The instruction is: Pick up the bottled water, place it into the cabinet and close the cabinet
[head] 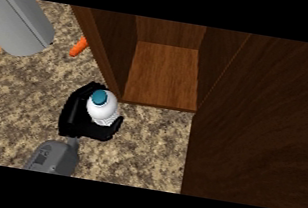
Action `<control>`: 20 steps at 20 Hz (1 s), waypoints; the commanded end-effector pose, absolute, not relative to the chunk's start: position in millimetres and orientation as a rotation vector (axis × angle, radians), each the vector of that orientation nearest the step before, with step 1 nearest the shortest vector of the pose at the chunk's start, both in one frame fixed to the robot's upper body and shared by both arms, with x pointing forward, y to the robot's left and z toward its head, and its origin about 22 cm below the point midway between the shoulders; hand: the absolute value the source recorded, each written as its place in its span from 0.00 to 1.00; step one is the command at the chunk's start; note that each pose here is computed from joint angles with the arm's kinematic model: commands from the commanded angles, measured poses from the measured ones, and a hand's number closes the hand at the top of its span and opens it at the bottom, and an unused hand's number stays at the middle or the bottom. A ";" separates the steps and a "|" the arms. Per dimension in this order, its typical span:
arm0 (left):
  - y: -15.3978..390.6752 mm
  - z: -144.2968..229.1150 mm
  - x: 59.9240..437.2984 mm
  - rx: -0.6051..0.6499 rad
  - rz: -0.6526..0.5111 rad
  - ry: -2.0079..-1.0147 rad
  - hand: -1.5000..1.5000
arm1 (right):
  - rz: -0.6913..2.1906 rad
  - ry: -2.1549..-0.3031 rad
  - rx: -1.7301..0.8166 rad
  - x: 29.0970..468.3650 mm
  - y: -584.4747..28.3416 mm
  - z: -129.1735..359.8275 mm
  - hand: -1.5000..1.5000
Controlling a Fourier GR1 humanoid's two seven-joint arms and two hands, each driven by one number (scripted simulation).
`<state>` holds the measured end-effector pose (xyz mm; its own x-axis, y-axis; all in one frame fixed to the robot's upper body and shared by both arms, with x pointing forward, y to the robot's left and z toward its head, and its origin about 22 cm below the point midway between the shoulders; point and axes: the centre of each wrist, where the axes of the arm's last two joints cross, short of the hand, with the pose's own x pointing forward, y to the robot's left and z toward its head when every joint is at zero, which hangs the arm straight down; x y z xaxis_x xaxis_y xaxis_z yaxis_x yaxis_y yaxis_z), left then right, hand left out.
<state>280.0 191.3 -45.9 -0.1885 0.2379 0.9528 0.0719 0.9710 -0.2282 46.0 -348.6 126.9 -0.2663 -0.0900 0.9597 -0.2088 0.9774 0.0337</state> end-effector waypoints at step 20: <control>89.7 23.6 363.8 0.095 0.054 -1.683 1.00 | 0.115 -1.906 0.306 41.0 -337.1 161.5 0.00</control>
<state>350.3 95.3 22.6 -0.1478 0.0125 0.9889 -0.0691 0.9973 -0.0229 49.0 -356.4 132.4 -0.2751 -0.0909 0.9571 -0.2191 0.9752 0.0296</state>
